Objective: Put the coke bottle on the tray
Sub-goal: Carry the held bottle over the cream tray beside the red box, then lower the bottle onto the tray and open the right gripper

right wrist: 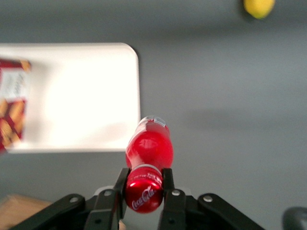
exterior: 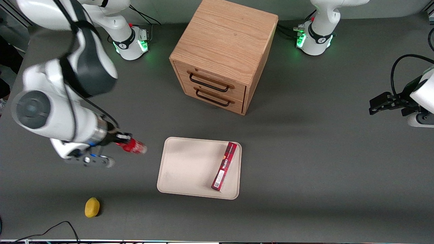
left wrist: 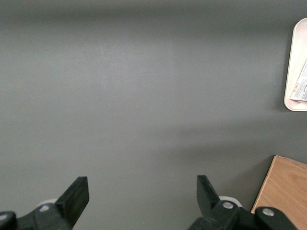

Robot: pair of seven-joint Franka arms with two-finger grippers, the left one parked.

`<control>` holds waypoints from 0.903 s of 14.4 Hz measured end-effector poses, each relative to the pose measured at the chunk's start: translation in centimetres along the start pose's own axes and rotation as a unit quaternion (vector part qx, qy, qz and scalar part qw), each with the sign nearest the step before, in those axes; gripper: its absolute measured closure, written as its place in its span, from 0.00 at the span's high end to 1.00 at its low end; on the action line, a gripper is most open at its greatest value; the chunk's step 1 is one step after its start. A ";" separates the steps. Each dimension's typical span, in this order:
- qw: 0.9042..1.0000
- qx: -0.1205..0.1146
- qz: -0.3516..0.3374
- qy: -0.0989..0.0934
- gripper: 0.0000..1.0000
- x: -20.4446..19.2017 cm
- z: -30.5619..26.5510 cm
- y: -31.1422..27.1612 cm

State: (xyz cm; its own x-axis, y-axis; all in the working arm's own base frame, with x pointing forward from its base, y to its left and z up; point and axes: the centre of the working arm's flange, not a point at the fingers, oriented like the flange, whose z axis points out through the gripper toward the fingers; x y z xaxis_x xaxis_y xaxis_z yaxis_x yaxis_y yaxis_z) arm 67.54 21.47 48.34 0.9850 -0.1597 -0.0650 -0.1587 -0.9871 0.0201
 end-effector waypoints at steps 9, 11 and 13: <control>0.996 0.043 0.056 0.061 0.31 4.4 13.6 -6.8; 0.996 0.039 0.054 0.058 0.31 4.4 15.1 -7.2; 0.996 0.030 0.051 0.064 0.31 4.6 15.4 -7.2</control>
State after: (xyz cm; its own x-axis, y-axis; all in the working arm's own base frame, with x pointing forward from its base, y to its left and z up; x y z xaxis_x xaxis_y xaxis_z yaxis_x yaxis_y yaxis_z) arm 72.15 27.70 32.58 0.9637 -0.2596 0.0621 -0.2574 -0.9654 -0.0404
